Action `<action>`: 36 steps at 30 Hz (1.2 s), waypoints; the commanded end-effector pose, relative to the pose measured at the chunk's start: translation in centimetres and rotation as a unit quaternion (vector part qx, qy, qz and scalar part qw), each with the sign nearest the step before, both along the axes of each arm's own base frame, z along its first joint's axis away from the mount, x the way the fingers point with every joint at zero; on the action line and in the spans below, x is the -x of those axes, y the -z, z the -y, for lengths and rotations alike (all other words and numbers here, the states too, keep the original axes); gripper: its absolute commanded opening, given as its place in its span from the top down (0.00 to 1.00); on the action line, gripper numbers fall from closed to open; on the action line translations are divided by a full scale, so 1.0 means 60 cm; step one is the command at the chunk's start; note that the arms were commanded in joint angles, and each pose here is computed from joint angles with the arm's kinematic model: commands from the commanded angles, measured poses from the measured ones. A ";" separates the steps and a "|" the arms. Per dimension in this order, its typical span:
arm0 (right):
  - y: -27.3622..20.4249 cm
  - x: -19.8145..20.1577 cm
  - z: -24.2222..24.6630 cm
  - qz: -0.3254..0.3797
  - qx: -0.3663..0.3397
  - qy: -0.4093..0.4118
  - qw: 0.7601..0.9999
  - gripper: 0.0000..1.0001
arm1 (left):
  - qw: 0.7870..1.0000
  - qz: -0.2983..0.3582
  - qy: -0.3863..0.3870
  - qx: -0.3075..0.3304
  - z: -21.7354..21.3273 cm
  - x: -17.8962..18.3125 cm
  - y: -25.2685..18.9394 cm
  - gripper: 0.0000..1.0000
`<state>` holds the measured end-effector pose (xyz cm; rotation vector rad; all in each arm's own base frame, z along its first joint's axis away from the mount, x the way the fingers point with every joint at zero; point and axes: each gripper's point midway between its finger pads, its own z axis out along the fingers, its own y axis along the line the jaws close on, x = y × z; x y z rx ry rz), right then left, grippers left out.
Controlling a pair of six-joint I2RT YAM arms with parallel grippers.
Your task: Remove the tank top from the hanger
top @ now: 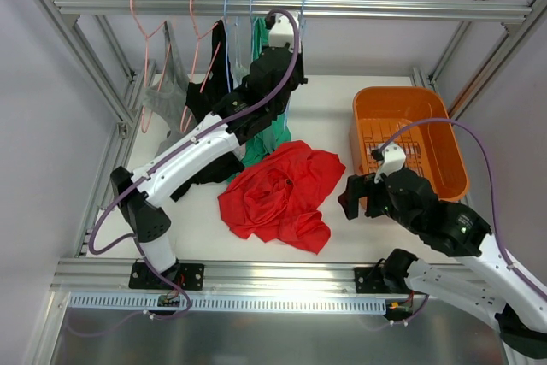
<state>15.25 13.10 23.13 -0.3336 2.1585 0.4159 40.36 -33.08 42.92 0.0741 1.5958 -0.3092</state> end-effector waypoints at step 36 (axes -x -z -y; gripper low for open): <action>0.236 -0.122 -0.298 -0.089 0.082 -0.101 0.988 0.00 | 0.999 -0.033 0.017 0.039 -0.342 0.320 0.076 0.01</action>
